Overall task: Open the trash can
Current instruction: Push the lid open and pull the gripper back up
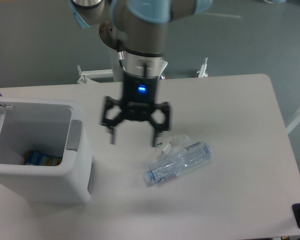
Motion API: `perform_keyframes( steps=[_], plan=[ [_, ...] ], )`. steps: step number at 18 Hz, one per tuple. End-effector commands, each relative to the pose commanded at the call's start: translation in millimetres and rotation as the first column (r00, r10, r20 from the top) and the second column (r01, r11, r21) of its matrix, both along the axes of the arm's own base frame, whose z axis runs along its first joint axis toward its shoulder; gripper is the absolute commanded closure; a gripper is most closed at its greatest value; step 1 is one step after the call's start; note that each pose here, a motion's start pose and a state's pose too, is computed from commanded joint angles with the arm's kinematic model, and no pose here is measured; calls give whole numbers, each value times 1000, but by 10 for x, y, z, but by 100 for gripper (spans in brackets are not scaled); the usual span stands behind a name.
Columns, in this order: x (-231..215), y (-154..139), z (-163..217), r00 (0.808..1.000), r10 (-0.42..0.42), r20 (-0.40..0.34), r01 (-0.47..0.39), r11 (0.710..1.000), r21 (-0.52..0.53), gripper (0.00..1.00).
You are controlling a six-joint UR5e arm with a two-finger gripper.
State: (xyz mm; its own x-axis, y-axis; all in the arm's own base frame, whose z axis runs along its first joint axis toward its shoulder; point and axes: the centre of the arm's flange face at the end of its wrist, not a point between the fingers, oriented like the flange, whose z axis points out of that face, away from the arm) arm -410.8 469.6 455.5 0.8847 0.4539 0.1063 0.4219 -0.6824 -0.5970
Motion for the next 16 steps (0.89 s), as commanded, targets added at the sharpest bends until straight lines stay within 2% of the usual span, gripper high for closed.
perform_keyframes(
  steps=[2,4,7,9,11,13,15,16],
  plan=[
    [-348,-82,-157,999,-25,-30,24,999,-29,0],
    [-619,-221,-296,996,-31,-85,21,994,-107,0],
    [-929,-373,-680,987,-95,-133,58,965,-257,0],
    [-1090,-425,-994,973,-183,-141,122,926,-358,0],
    [-1127,-469,-1074,942,-293,-163,191,869,-457,0],
    [-1127,-527,-1137,916,-372,-150,239,807,-540,0],
    [-1117,-576,-1209,908,-402,-121,255,757,-601,0],
    [-1108,-574,-1230,908,-403,-115,254,749,-612,0]
  ],
)
